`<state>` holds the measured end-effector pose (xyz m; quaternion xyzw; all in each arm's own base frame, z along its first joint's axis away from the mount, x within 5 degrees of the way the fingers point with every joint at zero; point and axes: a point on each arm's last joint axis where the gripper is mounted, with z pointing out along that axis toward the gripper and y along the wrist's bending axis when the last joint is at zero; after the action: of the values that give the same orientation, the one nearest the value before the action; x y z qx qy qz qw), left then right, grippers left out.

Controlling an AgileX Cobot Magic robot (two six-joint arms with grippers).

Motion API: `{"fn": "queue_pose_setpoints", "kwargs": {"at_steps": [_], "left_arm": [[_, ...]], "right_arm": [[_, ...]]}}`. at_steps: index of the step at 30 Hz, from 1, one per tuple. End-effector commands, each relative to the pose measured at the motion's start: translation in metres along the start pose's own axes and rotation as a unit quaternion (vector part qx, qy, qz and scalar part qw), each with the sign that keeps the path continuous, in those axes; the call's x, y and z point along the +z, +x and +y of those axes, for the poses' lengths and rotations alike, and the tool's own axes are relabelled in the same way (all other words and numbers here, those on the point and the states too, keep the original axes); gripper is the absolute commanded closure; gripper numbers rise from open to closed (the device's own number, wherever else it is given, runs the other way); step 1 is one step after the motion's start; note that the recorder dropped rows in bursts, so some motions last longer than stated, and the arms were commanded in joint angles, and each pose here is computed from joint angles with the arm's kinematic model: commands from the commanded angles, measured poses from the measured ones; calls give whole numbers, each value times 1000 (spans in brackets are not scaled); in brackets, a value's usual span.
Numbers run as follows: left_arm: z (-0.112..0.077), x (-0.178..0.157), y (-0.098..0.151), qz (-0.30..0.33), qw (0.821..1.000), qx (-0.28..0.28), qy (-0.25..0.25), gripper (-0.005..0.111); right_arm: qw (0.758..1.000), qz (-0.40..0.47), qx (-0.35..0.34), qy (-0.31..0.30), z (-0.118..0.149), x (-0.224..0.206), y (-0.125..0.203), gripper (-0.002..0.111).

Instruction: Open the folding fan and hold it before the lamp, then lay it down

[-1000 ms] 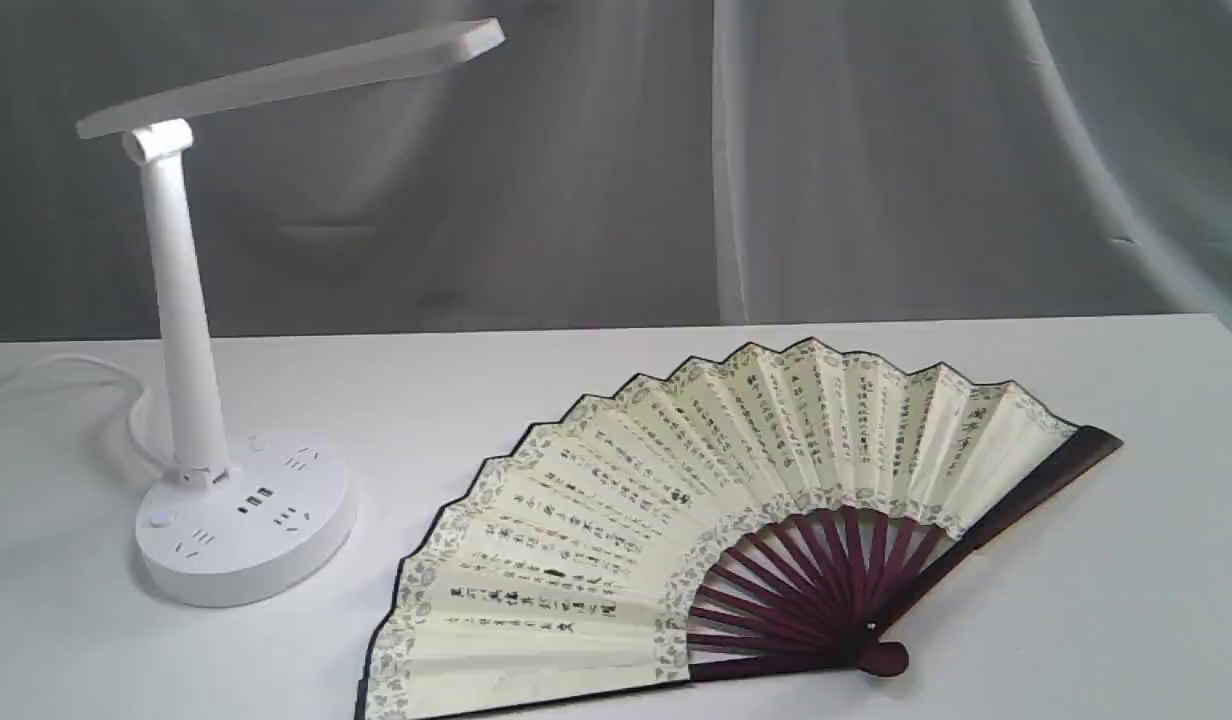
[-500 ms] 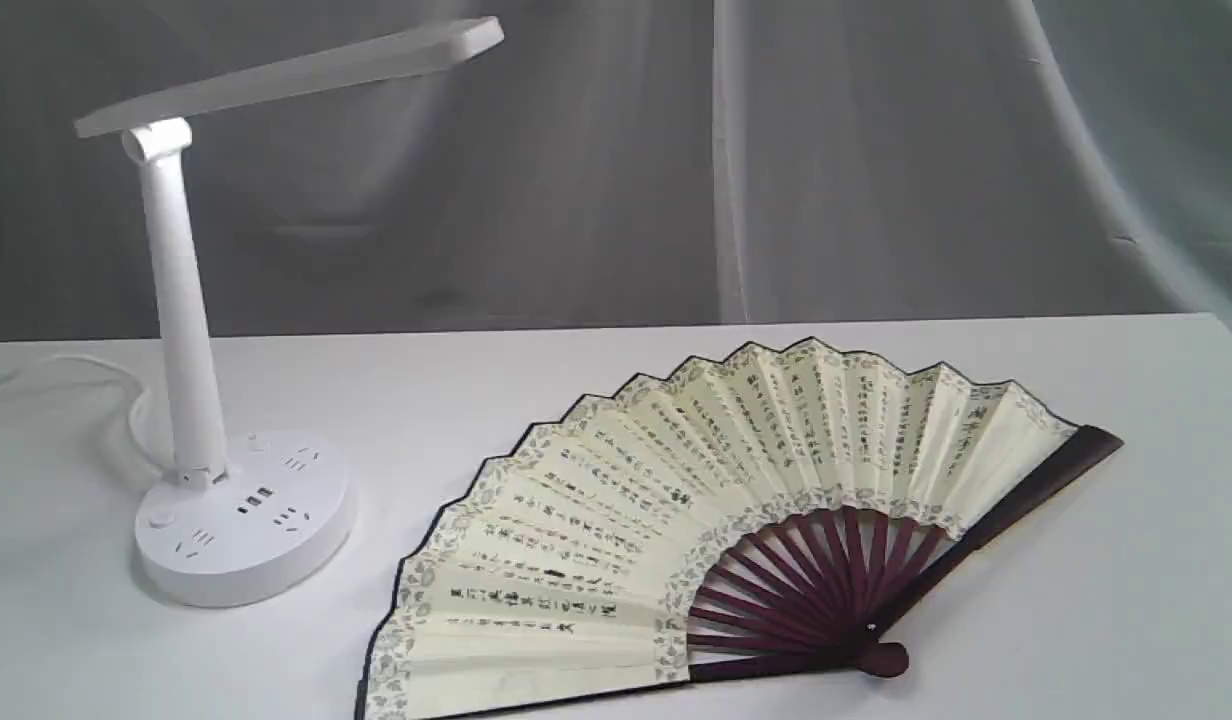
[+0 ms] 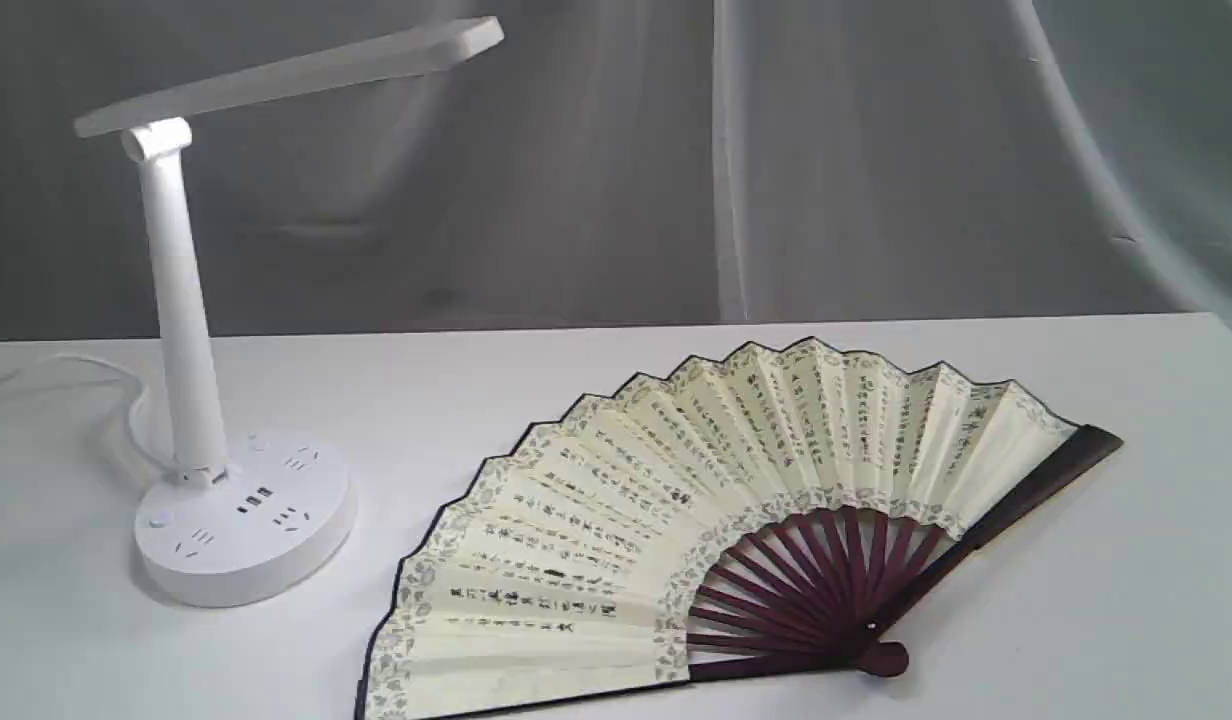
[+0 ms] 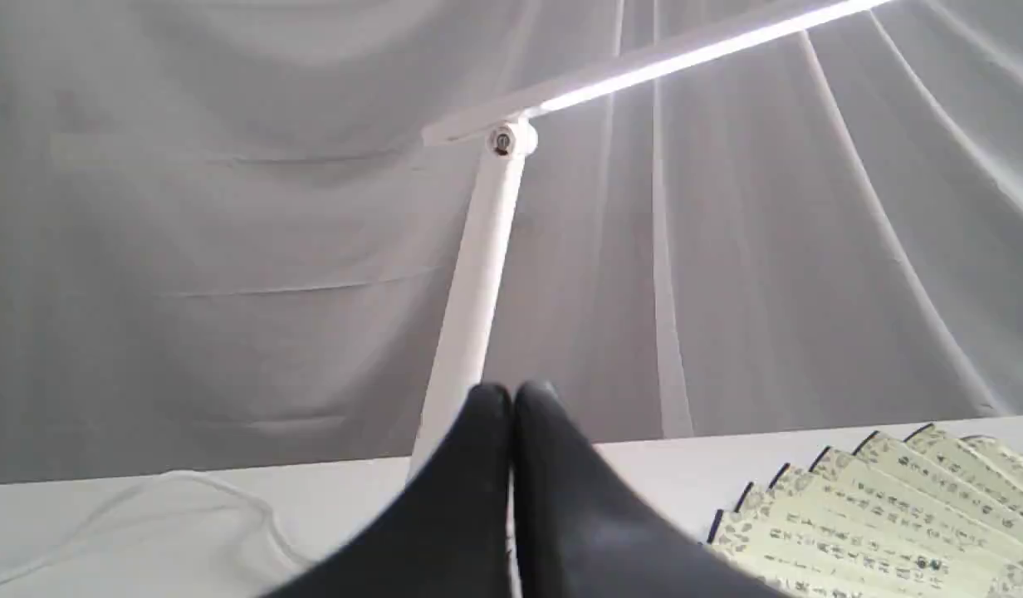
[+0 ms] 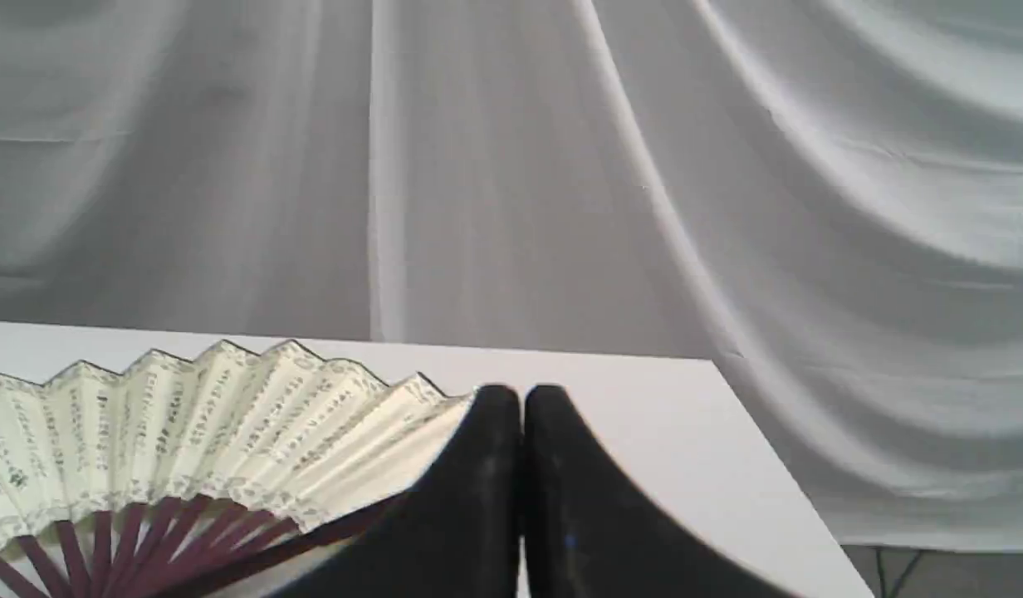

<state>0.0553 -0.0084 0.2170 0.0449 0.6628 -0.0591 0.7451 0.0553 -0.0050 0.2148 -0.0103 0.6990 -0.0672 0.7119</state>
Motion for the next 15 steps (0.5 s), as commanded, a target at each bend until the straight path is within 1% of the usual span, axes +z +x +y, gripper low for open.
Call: {"fn": "queue_pose_setpoints", "kwargs": {"at_steps": [1, 4, 7, 12, 15], "left_arm": [[0, 0, 2, 7, 1000, 0, -2, 107], [0, 0, 2, 7, 1000, 0, -2, 107], [1, 0, 3, 11, 1000, 0, -3, 107], [5, -2, 20, 106, 994, 0, -26, 107], [5, -3, 22, 119, 993, -4, -29, 107]], "right_arm": [[999, -33, 3, -2, 1, 1, 2, 108], [999, -35, 3, -2, 1, 1, 1, 108], [999, -28, 17, -2, 1, 1, 2, 108], [999, 48, 15, 2, 1, 0, 16, 108], [997, 75, 15, 4, 1, 0, 21, 108]]}}
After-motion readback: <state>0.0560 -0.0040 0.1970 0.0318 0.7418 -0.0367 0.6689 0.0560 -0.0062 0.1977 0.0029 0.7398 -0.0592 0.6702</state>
